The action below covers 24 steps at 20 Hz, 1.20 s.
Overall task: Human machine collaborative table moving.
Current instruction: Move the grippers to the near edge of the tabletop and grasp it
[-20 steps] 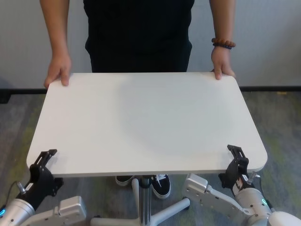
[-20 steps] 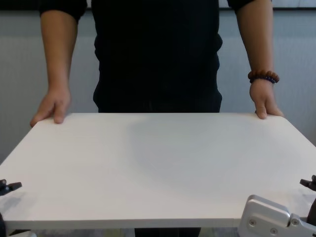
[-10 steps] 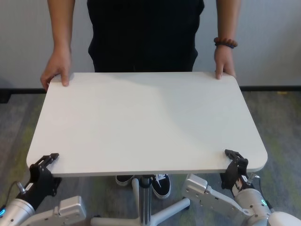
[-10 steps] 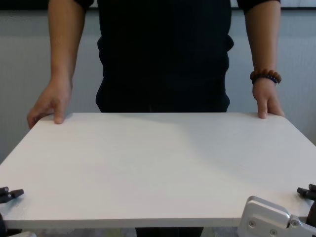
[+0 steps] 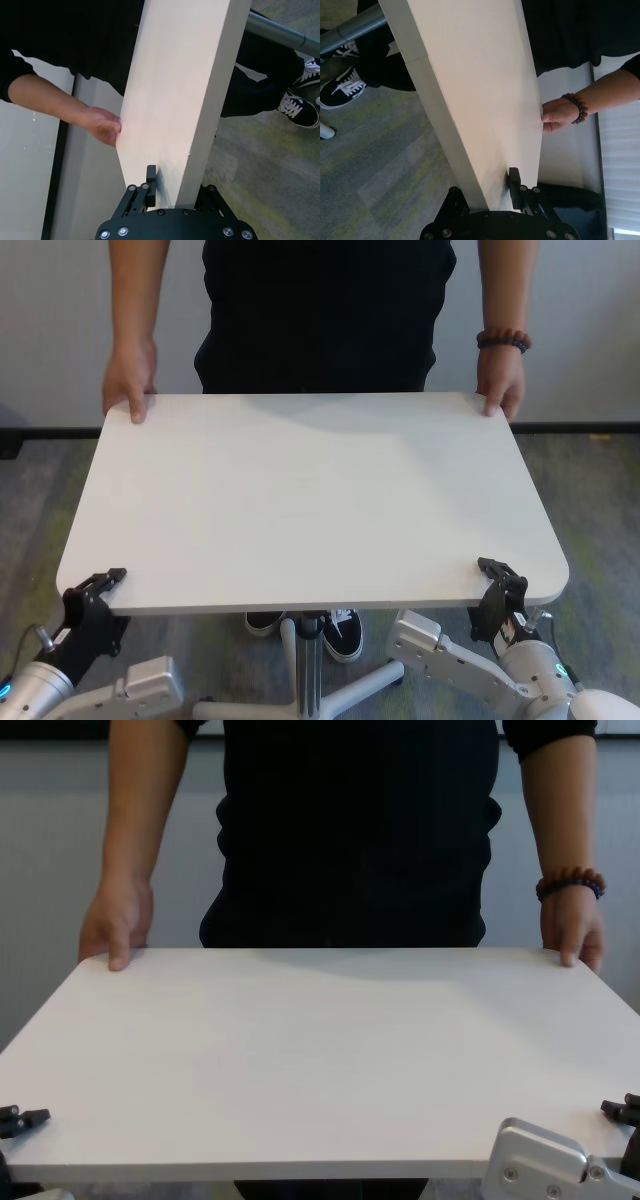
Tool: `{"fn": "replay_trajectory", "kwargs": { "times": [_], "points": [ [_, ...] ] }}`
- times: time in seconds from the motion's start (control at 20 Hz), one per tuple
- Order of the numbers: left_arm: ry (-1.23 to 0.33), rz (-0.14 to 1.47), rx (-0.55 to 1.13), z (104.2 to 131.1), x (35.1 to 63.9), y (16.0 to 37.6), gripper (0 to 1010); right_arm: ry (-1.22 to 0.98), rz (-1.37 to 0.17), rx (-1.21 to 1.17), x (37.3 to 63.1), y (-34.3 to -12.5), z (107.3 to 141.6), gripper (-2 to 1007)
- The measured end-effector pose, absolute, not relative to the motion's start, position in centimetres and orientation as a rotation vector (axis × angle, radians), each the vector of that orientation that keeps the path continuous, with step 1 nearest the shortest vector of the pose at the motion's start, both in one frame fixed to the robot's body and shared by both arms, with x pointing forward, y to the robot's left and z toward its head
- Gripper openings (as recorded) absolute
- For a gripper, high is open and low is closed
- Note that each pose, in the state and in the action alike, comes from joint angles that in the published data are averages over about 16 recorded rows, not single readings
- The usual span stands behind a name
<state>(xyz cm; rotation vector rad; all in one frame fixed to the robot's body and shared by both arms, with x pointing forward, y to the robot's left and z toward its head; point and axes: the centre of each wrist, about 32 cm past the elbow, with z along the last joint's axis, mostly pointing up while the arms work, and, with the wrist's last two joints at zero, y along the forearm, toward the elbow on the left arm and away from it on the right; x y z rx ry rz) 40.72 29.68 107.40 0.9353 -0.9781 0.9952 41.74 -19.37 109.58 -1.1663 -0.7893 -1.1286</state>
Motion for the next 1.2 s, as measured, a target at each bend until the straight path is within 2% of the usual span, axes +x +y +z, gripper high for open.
{"fn": "replay_trajectory", "kwargs": {
  "times": [1.2],
  "points": [
    [-0.978,0.995,0.935,107.4,40.72,29.68,339,-0.79,-1.129,-1.166,41.74,-19.37,109.6,340]
  ]
}}
